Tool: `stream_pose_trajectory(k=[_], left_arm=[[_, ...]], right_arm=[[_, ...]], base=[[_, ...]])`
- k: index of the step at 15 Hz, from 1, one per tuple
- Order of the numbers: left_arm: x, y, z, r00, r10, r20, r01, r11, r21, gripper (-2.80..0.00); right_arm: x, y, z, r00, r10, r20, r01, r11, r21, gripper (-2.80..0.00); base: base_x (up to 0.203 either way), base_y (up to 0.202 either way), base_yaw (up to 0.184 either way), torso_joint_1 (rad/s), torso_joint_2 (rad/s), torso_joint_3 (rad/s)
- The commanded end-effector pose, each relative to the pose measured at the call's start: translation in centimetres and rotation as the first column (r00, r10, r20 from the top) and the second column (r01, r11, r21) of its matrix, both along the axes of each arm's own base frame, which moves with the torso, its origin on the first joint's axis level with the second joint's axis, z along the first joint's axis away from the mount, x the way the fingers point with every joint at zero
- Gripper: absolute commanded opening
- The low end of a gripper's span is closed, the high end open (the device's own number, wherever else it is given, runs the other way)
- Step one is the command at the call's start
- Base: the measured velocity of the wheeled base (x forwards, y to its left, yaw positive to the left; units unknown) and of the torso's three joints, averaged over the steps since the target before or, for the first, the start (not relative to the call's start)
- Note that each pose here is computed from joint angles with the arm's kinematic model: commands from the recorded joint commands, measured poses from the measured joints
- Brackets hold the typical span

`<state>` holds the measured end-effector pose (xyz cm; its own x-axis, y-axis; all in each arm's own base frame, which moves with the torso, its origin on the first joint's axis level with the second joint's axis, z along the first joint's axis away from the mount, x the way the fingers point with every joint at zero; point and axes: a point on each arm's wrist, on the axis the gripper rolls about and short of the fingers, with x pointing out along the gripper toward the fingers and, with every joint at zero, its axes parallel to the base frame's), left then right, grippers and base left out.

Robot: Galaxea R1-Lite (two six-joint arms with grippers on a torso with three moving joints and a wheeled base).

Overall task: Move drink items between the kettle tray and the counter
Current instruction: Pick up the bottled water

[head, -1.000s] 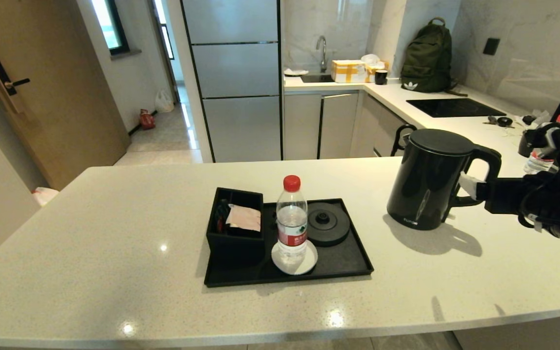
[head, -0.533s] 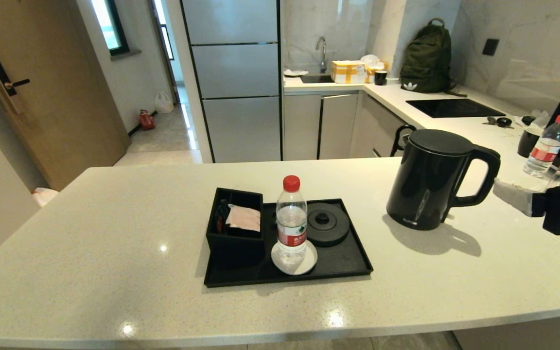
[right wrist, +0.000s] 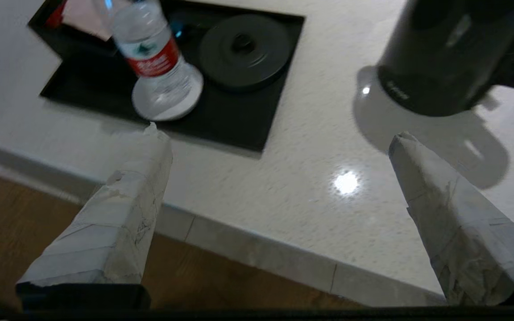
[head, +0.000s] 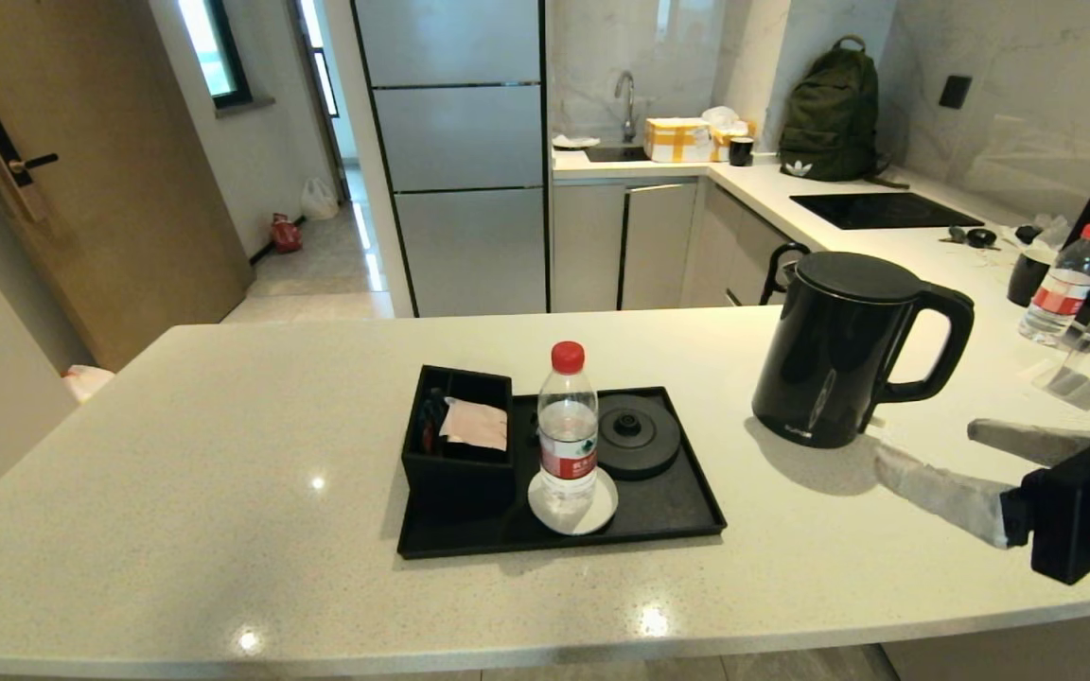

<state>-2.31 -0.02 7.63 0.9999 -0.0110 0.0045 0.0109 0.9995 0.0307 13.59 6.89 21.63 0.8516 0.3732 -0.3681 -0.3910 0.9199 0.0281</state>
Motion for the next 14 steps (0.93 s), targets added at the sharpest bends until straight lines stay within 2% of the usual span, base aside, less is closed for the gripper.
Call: stream_pose_trajectory(k=[1, 2, 3, 5, 8, 12, 14], left_arm=[[0.0, 0.0, 0.0, 1.000, 0.000, -0.001, 0.000, 1.000, 0.002, -2.80], [0.0, 0.0, 0.0, 1.000, 0.000, -0.001, 0.000, 1.000, 0.000, -2.80], [0.0, 0.0, 0.0, 1.000, 0.000, -0.001, 0.000, 1.000, 0.002, -2.80], [0.0, 0.0, 0.0, 1.000, -0.001, -0.001, 0.001, 1.000, 0.001, -2.80], [0.0, 0.0, 0.0, 1.000, 0.000, -0.001, 0.000, 1.000, 0.001, -2.80], [0.0, 0.0, 0.0, 1.000, 0.000, -0.001, 0.000, 1.000, 0.002, -2.80], [0.0, 0.0, 0.0, 1.000, -0.001, -0.001, 0.001, 1.000, 0.001, -2.80]], right_arm=[[-0.4, 0.7, -0.8, 0.998, 0.053, -0.027, -0.053, 0.999, -0.012, 0.00], [-0.4, 0.8, -1.2, 0.997, 0.061, -0.045, -0.062, 0.998, -0.015, -0.51], [-0.3, 0.9, -1.3, 0.997, 0.059, -0.052, -0.060, 0.998, -0.010, -2.80], [0.3, 1.3, -1.6, 0.996, 0.060, -0.062, -0.060, 0.998, 0.006, -2.80], [1.6, 3.3, -2.0, 0.992, 0.115, -0.041, -0.115, 0.993, 0.016, -2.80], [3.9, 7.5, -4.6, 0.975, 0.213, -0.057, -0.213, 0.977, -0.003, -2.80], [4.9, 8.9, -5.5, 0.974, 0.228, -0.016, -0.228, 0.974, 0.016, -2.80]], base=[[0.000, 0.000, 0.000, 0.000, 0.00, 0.000], [0.000, 0.000, 0.000, 0.000, 0.00, 0.000], [0.000, 0.000, 0.000, 0.000, 0.00, 0.000], [0.000, 0.000, 0.000, 0.000, 0.00, 0.000], [0.000, 0.000, 0.000, 0.000, 0.00, 0.000], [0.000, 0.000, 0.000, 0.000, 0.00, 0.000], [0.000, 0.000, 0.000, 0.000, 0.00, 0.000]])
